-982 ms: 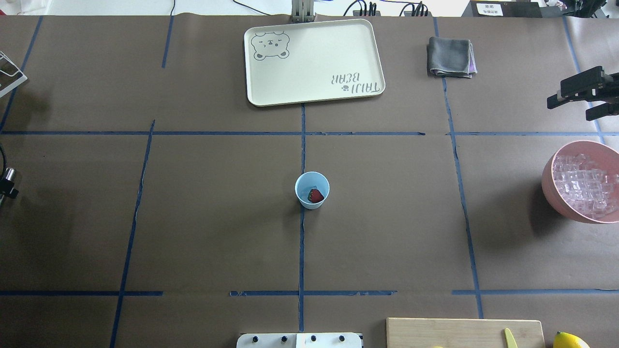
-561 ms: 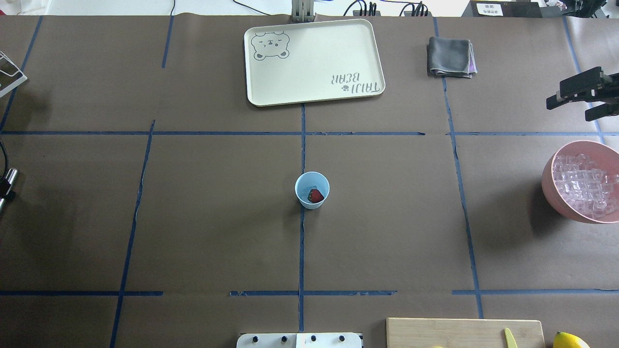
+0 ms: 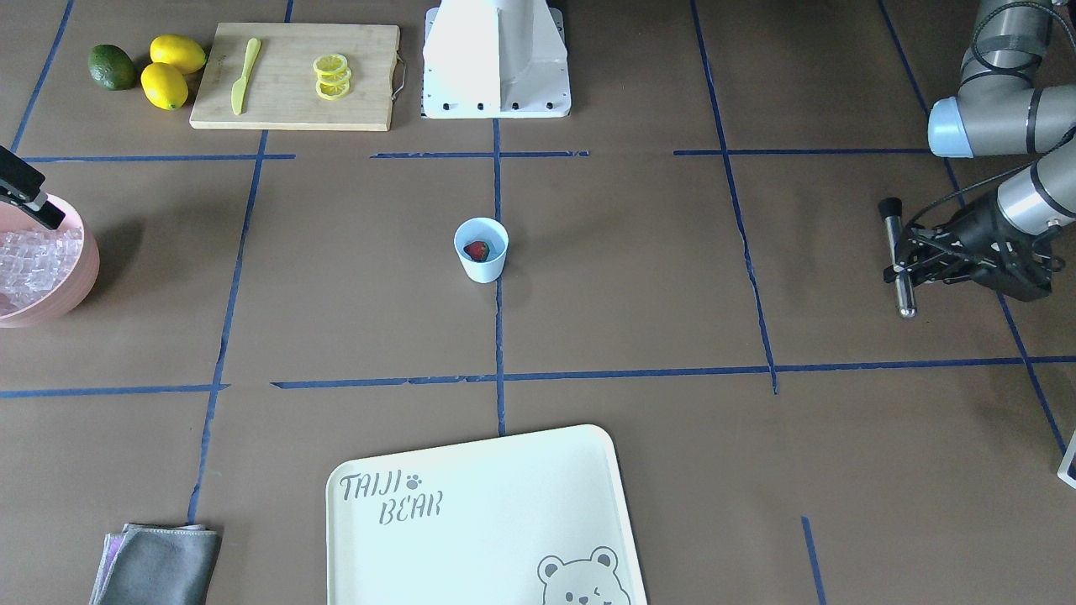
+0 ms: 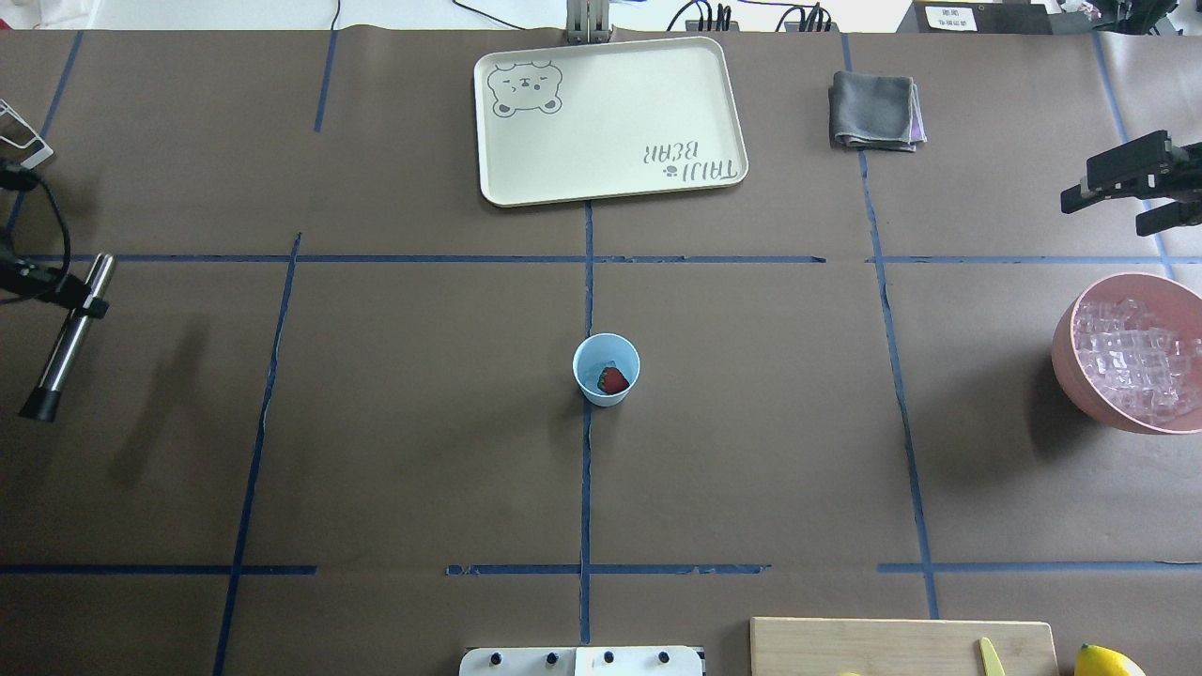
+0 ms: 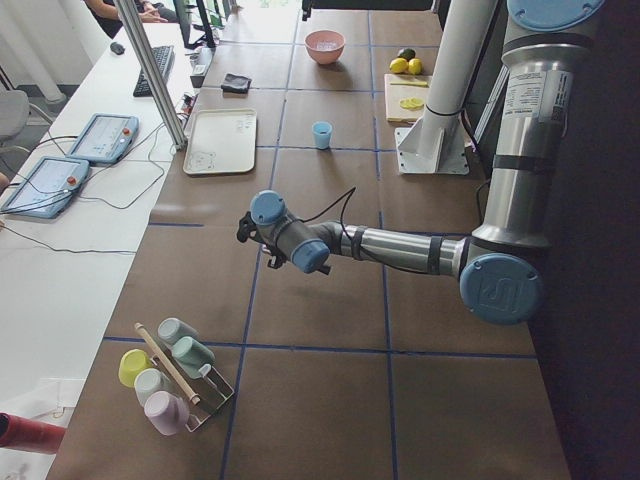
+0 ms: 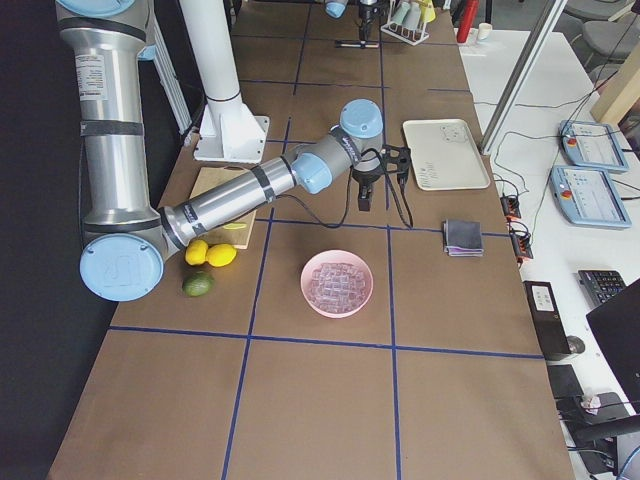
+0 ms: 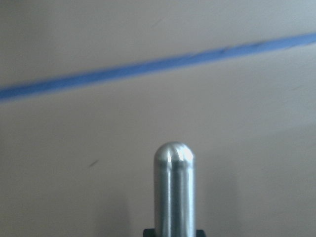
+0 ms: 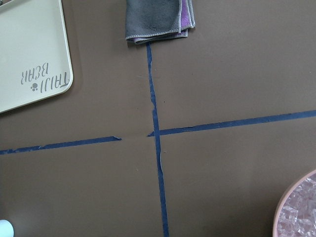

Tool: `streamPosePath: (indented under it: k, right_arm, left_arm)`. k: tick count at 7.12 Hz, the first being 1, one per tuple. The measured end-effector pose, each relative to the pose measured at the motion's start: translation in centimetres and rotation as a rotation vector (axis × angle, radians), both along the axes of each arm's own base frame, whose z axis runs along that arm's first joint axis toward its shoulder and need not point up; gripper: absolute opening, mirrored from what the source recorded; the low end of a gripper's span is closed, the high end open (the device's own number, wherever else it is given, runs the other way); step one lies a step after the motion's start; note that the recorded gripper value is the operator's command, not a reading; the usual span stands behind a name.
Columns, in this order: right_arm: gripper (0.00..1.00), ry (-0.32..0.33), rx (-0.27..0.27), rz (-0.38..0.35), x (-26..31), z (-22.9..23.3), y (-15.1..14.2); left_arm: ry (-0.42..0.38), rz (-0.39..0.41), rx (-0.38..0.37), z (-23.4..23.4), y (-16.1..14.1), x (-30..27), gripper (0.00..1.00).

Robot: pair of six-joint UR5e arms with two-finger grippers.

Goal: Mash ice and strawberries in cup
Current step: 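Lift the metal pestle with the left gripper and bring it over the cup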

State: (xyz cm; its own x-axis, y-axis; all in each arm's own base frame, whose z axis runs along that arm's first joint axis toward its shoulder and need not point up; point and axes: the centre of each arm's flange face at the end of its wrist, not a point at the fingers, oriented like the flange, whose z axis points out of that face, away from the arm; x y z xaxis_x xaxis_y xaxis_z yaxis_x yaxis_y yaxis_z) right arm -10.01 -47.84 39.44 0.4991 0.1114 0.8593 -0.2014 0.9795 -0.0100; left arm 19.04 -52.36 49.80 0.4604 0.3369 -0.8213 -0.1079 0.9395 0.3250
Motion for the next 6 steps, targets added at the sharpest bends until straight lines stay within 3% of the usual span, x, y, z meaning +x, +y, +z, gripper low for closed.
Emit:
streamPosePath:
  k: [3, 4, 6]
  right_arm:
    - [1.0, -0.008, -0.009, -0.009, 0.0, 0.2, 0.2]
    - [1.0, -0.009, -0.014, -0.01, 0.0, 0.3, 0.2]
    - [1.0, -0.006, -0.029, -0.011, 0.0, 0.9, 0.4]
  left_arm:
    - [0.141, -0.041, 0.236, -19.7, 1.4, 7.8, 0.0]
    - [0.183, -0.058, 0.351, -24.2, 2.7, 11.4, 0.0]
    - [0.315, -0.2, 0.599, -28.6, 6.3, 16.0, 0.0]
